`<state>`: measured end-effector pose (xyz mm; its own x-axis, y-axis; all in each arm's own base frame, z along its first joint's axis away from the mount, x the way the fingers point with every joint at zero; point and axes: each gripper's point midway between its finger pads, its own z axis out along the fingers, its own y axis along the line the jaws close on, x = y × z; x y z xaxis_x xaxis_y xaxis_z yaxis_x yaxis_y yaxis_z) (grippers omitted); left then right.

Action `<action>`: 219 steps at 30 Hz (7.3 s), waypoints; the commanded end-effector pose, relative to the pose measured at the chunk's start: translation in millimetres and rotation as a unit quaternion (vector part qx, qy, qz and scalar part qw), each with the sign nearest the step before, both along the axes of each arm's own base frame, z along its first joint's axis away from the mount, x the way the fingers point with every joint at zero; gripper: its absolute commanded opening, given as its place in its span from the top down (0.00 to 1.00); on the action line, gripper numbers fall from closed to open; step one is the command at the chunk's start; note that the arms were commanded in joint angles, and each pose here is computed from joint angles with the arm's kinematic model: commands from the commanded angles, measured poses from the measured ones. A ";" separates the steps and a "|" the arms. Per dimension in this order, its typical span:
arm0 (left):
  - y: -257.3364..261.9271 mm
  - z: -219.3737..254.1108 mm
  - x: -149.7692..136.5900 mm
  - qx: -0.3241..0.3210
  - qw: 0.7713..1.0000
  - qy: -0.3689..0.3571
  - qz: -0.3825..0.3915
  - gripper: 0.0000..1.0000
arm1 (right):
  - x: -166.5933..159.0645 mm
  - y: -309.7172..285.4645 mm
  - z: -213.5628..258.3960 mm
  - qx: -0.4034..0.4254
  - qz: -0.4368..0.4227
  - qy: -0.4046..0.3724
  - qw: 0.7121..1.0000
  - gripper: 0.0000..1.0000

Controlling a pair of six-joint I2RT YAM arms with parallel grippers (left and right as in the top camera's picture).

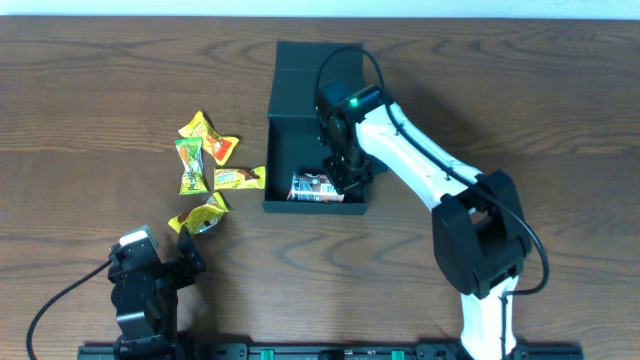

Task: Pack container

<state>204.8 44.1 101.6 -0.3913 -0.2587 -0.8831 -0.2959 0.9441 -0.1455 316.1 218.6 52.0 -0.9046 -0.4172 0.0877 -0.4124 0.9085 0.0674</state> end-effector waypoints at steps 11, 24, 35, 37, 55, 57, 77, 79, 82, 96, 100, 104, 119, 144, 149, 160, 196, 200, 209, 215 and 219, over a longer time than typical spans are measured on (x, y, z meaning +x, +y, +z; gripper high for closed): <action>0.3 -5.1 0.0 0.003 1.000 0.004 -0.001 0.05 | -7.1 33.1 9.1 0.036 0.043 -0.025 0.998 0.98; 0.4 -5.1 0.0 0.003 1.000 0.004 -0.001 0.05 | -13.3 58.2 9.6 0.054 0.072 -0.041 0.995 0.98; 0.3 -5.1 0.0 0.003 1.000 0.004 -0.001 0.05 | 15.6 29.9 75.3 0.013 0.046 -0.081 0.996 0.98; 0.4 -5.2 0.0 0.003 1.000 0.004 -0.001 0.05 | 30.2 19.5 109.1 0.003 0.032 -0.123 0.992 0.99; 0.3 -5.1 0.0 0.003 1.000 0.004 -0.001 0.05 | 66.1 -132.1 69.2 -0.006 -0.025 -0.075 0.997 0.01; 0.3 -5.2 0.0 0.003 1.000 0.004 -0.001 0.05 | 73.8 -130.6 66.7 -0.006 0.028 -0.092 0.995 0.01; 0.3 -5.1 0.0 0.003 1.000 0.004 -0.001 0.05 | 90.2 -141.9 8.9 -0.024 0.229 -0.129 0.964 0.02; 0.4 -5.1 0.0 0.003 1.000 0.004 -0.001 0.05 | 83.3 -144.7 2.3 -0.022 0.230 -0.117 0.966 0.01; 0.3 -5.2 0.0 0.003 1.000 0.004 -0.001 0.05 | 74.9 -142.4 -5.2 -0.001 0.232 -0.105 0.967 0.02; 0.4 -5.1 0.0 0.003 1.000 0.004 -0.001 0.05 | 77.1 -141.2 -33.0 0.024 0.225 -0.127 0.966 0.01; 0.3 -5.1 0.0 0.003 1.000 0.004 -0.001 0.05 | 80.3 -140.5 -43.4 0.024 0.226 -0.125 0.966 0.01; 0.4 -5.1 0.0 0.003 1.000 0.004 -0.001 0.05 | 78.4 -142.0 -52.8 0.021 0.225 -0.114 0.967 0.01; 0.3 -5.2 0.0 0.003 1.000 0.004 -0.001 0.05 | 81.6 -141.5 -53.7 0.021 0.213 -0.120 0.969 0.40; 0.4 -5.2 0.0 0.003 1.000 0.004 -0.001 0.05 | 153.7 -117.2 60.6 0.075 -0.072 -0.208 0.973 0.58; 0.3 -5.1 0.0 0.003 1.000 0.004 -0.001 0.05 | 145.7 -70.6 110.3 0.158 -0.093 -0.190 0.964 0.64; 0.4 -5.1 0.0 0.003 1.000 0.004 -0.001 0.05 | 89.4 24.9 104.2 0.150 -0.082 -0.139 0.975 0.67; 0.4 -5.1 0.0 0.003 1.000 0.004 -0.001 0.05 | -5.1 17.1 14.5 -0.031 -0.243 -0.042 0.969 0.69; 0.3 -5.1 0.0 0.003 1.000 0.004 -0.001 0.05 | -3.1 17.9 14.5 -0.029 -0.243 -0.046 0.968 0.62; 0.3 -5.2 0.0 0.003 1.000 0.004 -0.001 0.05 | 1.7 16.0 14.5 -0.033 -0.242 -0.060 0.968 0.42; 0.3 -5.1 0.0 0.003 1.000 0.004 -0.001 0.05 | 1.6 16.0 14.5 -0.033 -0.242 -0.060 0.968 0.32; 0.3 -5.1 0.0 0.003 1.000 0.004 -0.001 0.05 | 3.0 16.2 15.5 -0.032 -0.238 -0.061 0.969 0.29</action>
